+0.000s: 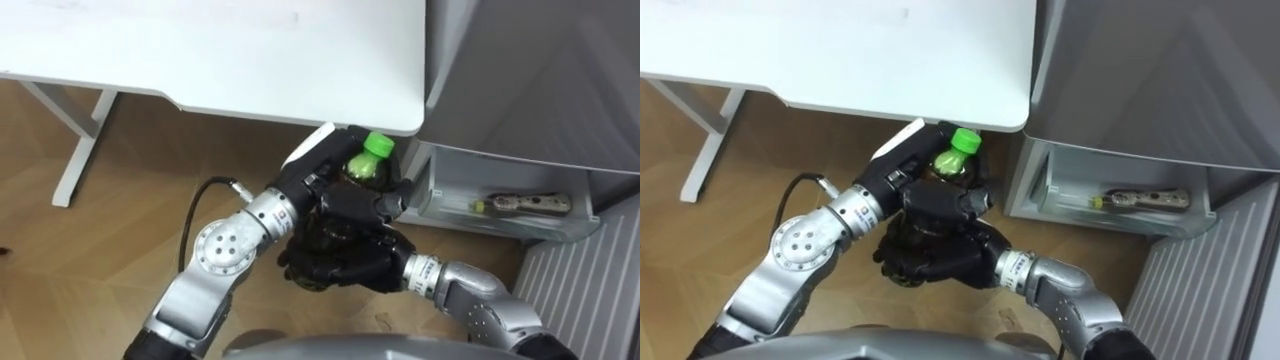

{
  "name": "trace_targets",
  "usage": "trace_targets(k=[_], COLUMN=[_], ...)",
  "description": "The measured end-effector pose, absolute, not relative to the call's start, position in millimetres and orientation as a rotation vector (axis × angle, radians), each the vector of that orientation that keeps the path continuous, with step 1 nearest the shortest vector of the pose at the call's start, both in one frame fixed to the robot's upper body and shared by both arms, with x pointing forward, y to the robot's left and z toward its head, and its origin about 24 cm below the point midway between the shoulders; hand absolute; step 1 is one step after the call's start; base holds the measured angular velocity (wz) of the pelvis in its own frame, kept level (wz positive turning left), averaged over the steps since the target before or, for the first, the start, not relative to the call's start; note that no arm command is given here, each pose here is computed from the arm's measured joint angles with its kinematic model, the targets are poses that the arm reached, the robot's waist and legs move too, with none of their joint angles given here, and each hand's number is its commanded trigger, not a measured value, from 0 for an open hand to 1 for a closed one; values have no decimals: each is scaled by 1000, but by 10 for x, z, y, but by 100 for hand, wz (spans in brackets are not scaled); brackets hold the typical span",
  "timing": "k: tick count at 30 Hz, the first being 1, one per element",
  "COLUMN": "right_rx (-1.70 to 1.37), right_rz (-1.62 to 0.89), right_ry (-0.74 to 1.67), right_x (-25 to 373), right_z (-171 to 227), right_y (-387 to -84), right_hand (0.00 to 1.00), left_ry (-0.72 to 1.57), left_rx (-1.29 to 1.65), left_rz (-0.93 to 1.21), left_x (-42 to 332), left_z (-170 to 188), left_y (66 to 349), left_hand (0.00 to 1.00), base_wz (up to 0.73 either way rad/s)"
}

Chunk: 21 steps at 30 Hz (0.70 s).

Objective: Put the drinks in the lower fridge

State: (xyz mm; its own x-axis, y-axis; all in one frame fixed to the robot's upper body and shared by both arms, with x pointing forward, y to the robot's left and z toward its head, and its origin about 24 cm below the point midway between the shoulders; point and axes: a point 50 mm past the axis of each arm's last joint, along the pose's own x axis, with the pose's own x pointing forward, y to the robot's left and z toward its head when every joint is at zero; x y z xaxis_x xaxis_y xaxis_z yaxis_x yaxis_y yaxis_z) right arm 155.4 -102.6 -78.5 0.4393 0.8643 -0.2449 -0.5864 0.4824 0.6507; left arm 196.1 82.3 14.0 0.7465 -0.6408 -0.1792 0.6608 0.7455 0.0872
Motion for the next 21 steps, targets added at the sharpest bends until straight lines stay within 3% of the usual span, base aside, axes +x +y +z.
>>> trace_targets(k=[9, 10, 11, 13, 21], right_rx=[525, 526, 527, 528, 530], right_rz=[948, 947, 947, 946, 945], right_ry=[595, 594, 593, 592, 599], right_x=[1561, 1562, 1563, 1564, 1554], right_z=[-783, -783, -782, -782, -794], right_y=[-1013, -1012, -1010, -1007, -1007], right_hand=[100, 100, 100, 100, 100], left_ry=[138, 138, 137, 137, 135], left_rx=[108, 108, 107, 107, 88], left_rz=[-686, -685, -683, -681, -667], left_x=[1978, 1979, 1981, 1983, 1991], left_z=[153, 154, 155, 156, 162], left_y=[835, 837, 839, 841, 850], left_hand=[100, 90, 54, 0, 0], base_wz=[0, 0, 0, 0, 0])
